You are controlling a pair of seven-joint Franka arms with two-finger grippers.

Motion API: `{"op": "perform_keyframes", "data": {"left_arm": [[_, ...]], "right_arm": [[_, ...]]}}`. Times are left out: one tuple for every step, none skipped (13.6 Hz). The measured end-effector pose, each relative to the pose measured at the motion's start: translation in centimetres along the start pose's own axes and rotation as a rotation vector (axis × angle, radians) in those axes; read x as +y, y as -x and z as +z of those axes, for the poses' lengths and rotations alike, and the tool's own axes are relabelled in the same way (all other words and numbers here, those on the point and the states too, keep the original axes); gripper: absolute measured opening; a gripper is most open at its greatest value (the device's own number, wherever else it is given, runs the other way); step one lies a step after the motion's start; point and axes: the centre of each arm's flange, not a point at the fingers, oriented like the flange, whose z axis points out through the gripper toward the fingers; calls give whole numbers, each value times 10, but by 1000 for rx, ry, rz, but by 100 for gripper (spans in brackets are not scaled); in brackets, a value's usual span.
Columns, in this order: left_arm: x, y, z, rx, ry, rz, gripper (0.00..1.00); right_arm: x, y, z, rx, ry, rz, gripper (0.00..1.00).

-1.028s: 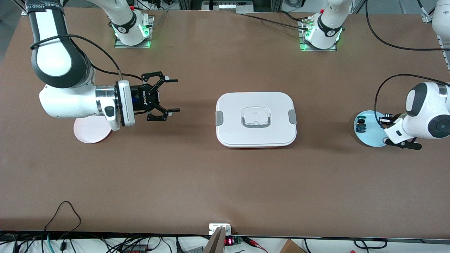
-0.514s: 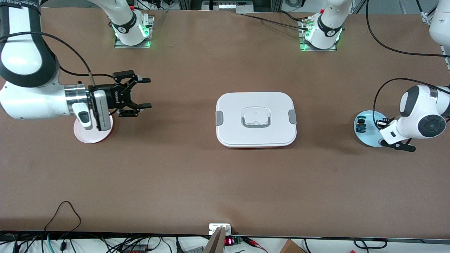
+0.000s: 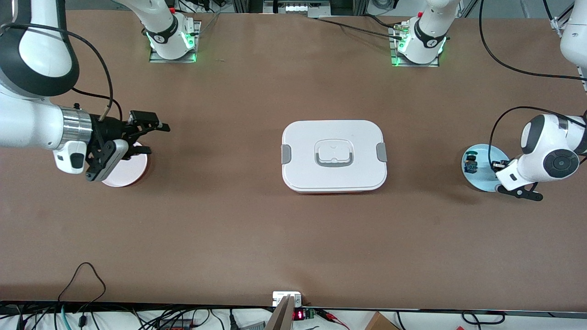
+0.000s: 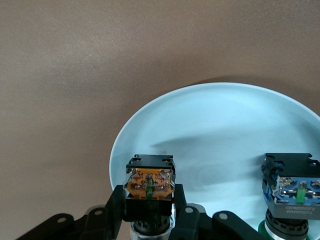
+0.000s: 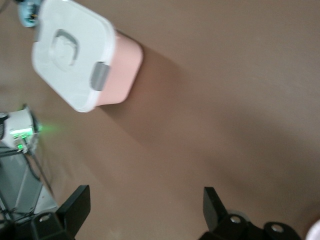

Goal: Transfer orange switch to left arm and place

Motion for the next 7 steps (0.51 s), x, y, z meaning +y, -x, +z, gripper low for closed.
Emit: {"op": "perform_keyframes", "data": {"left_arm": [[1,0,2,-2,2,-9,43],[1,0,3,-3,4,-12,43],[2,-1,4,-4,6,-14,43],[2,-1,5,-6,7,-16,43],[3,0,6,-11,8,-19,43],[3,0,6,-15,8,-20,43],[2,0,5,-14,8,-21,56]], "right_arm": [[4,1,-2,-14,51,56,100],[8,2,-5,-27,110,117,100],[12,4,-7,-42,165,179,100],[15,6,-10,-60,212,229,100],[19,11,-11,-93,266,263,100],[23,15,-12,-130,329,278,100],[27,19,-17,-179,442,272,100]]}}
